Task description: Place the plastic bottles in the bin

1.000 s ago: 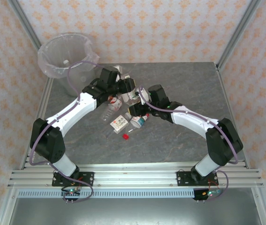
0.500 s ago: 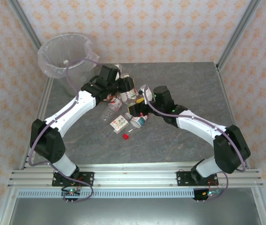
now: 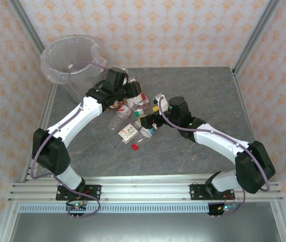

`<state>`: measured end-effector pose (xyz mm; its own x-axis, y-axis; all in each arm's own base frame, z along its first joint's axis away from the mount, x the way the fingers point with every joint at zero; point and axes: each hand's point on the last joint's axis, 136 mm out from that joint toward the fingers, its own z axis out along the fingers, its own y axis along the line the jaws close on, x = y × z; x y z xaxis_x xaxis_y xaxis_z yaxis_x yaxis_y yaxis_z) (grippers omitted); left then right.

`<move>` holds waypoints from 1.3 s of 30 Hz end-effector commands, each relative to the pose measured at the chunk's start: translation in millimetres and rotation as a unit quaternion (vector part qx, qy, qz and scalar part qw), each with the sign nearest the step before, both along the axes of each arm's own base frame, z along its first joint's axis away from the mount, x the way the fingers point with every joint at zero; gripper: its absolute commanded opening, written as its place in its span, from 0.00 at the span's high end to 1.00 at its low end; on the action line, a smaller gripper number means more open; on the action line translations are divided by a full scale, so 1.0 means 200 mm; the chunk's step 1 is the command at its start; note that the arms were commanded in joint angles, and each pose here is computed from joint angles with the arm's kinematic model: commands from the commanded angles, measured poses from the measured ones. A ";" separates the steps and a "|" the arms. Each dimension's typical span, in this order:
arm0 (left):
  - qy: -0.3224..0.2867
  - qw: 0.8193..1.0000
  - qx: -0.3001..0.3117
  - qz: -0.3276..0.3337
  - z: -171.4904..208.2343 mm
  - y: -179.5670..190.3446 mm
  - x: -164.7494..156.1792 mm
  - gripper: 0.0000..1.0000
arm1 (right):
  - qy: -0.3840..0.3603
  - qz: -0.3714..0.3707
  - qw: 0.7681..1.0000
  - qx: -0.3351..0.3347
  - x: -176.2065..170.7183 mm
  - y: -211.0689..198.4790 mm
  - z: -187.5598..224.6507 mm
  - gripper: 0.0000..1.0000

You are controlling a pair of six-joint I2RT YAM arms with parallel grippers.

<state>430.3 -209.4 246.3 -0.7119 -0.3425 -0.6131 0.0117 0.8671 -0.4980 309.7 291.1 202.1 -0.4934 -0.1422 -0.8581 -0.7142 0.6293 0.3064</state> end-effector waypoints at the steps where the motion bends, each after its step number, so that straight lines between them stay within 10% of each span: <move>1: -0.020 0.999 0.014 0.025 0.08 0.08 0.02 0.44 | -0.045 -0.031 0.998 0.017 0.04 -0.04 0.11 0.01; 25: -0.130 0.982 0.071 0.113 0.53 0.53 -0.05 0.43 | -0.097 -0.247 0.964 0.034 0.20 -0.37 0.22 0.01; 39: -0.287 0.905 0.170 0.265 1.03 0.92 -0.05 0.43 | -0.094 -0.255 0.961 0.039 0.19 -0.39 0.24 0.01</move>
<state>424.4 -59.5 398.1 -0.2262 -0.3070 -0.9245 -0.1846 0.9454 -0.2688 348.9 219.9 240.7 -0.3387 0.1165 -0.9337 -0.3859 0.8878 0.2508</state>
